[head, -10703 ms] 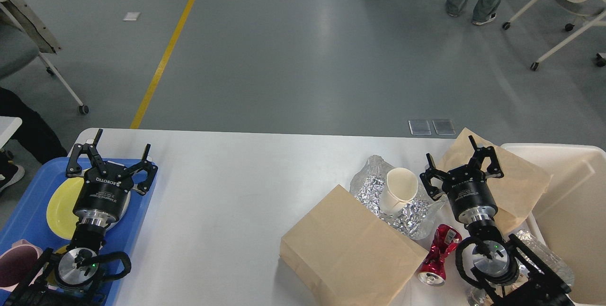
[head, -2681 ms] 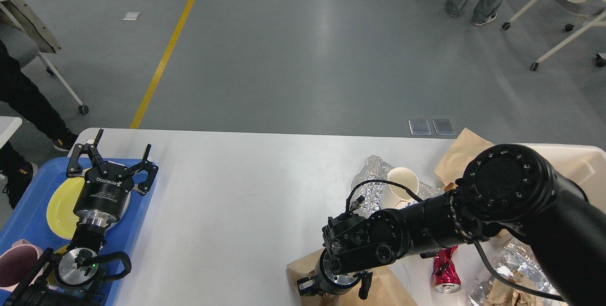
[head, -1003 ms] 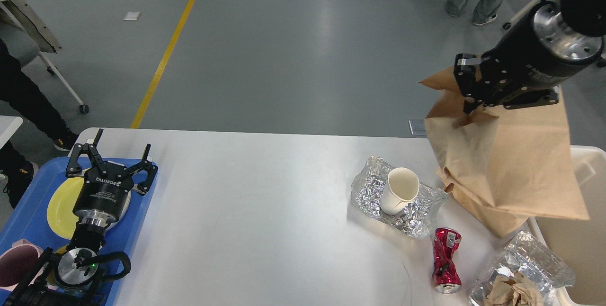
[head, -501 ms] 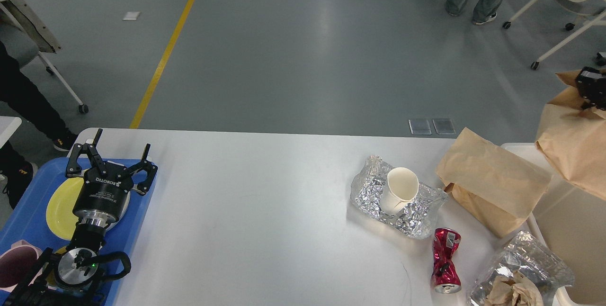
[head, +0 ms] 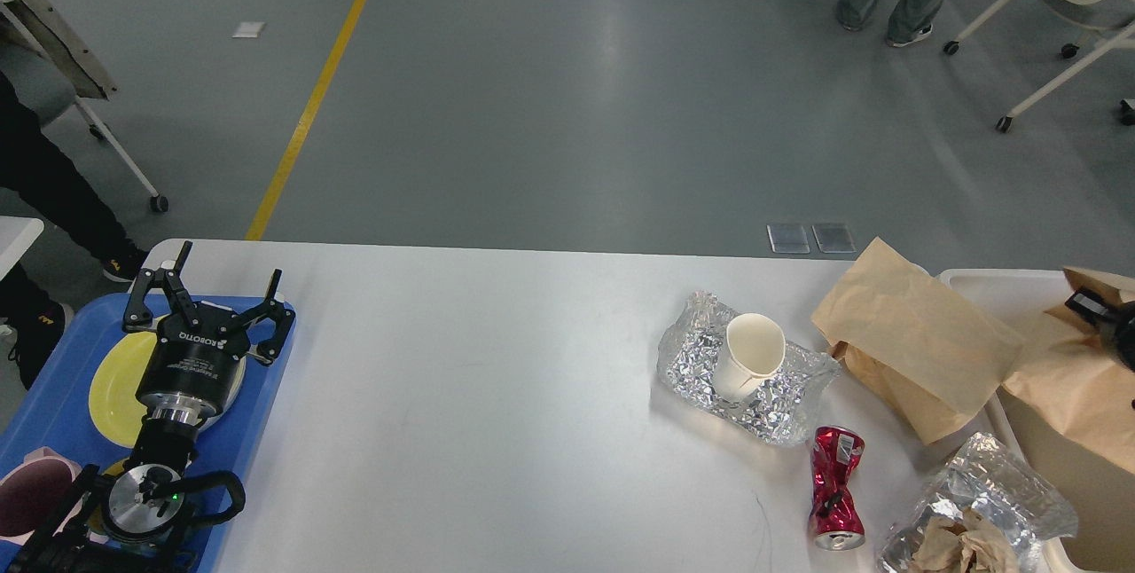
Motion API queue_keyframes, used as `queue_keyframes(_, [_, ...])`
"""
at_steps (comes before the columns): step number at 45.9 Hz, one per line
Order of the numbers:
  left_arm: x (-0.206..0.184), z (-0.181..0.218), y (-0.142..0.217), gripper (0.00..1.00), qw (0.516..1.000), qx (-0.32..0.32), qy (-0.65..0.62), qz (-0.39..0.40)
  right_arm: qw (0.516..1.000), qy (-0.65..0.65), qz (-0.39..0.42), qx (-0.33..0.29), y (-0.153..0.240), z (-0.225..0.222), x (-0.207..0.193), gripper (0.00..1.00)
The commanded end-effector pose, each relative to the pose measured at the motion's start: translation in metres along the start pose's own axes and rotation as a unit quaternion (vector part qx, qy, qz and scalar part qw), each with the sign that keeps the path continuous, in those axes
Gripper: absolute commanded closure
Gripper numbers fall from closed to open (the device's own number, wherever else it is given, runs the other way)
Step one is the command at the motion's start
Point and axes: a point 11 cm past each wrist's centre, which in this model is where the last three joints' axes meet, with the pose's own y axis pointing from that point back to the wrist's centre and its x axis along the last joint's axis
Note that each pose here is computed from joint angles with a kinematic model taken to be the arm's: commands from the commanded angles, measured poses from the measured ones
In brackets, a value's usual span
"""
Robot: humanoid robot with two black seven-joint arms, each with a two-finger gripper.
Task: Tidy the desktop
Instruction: 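Lower the paper bag into the white bin and open the right gripper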
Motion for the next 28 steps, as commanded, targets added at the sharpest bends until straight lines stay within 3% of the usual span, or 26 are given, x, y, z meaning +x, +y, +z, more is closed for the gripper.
queue_keyframes(1, [0.000,0.000,0.000,0.04,1.000,0.000,0.000,0.000,1.000,0.000,0.001,-0.007,-0.006,0.010,-0.027,1.00])
queue_keyframes(9, [0.000,0.000,0.000,0.04,1.000,0.000,0.000,0.000,1.000,0.002,0.006,-0.014,-0.010,0.018,-0.054,1.00])
queue_keyframes(28, [0.000,0.000,0.000,0.04,1.000,0.000,0.000,0.000,1.000,-0.004,0.013,-0.018,-0.011,0.022,-0.071,1.00])
